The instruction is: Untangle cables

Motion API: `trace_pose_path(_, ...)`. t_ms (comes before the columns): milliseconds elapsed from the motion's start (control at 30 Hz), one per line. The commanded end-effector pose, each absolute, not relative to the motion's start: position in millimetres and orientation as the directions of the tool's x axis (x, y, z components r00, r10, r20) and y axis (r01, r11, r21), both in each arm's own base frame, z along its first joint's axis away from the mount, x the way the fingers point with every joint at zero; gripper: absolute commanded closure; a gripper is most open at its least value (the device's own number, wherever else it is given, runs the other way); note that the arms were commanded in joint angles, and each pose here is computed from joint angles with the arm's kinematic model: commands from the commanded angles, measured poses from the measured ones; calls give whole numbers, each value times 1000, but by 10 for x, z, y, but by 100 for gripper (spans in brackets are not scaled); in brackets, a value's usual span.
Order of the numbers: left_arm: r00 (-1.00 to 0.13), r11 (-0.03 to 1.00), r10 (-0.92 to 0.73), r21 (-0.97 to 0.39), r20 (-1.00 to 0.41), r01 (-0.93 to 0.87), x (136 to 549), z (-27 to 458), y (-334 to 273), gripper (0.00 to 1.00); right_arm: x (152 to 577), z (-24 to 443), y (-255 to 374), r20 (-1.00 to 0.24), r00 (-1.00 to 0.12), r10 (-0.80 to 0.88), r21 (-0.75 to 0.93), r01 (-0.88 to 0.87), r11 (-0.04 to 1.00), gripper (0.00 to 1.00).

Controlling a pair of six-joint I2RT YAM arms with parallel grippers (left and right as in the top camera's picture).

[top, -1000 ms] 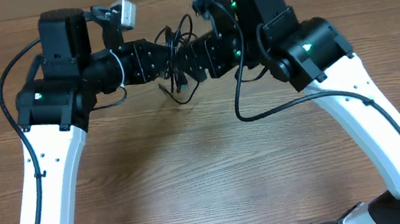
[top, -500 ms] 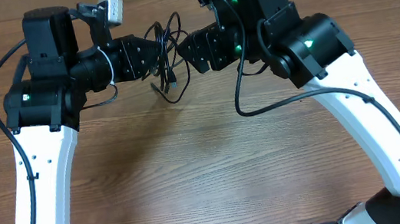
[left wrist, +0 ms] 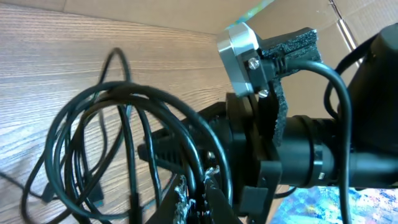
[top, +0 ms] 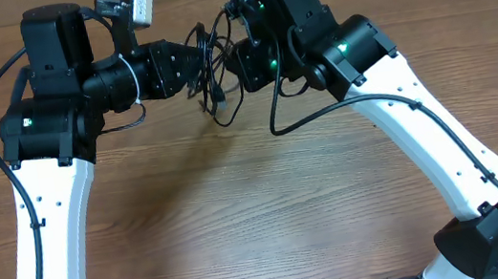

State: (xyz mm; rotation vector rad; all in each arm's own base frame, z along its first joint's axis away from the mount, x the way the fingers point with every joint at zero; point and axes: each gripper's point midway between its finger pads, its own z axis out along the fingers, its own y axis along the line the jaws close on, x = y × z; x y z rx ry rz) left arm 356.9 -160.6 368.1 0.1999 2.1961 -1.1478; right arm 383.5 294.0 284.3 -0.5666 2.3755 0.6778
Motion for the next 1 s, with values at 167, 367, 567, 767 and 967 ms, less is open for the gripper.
trace_pose_path(167, -749, 575, -148, -672, -646, 466, 3431, 3934, -1617, 96, 3846, 2898, 2957, -659, -718, -226, 323, -541, 776, 96)
trace_pose_path(367, -744, 760, -99, -534, -660, 372, 3518, 3574, -1335, 76, 3778, 3432, 2714, -732, -659, -173, 284, -527, 801, 96)
trace_pose_path(567, -769, 872, -68, -413, -635, 263, 3517, 3310, -1059, 3, 3419, 4371, 2218, -834, -546, -80, 250, -504, 827, 96)
trace_pose_path(767, -762, 878, -45, -389, -646, 278, 3522, 3302, -1046, 0, 2860, 5262, 1920, -934, -357, 23, 233, -559, 796, 96)
trace_pose_path(967, -765, 877, -44, -392, -643, 279, 3512, 3298, -1056, 0, 2643, 5559, 1781, -964, -259, 54, 200, -579, 791, 96)
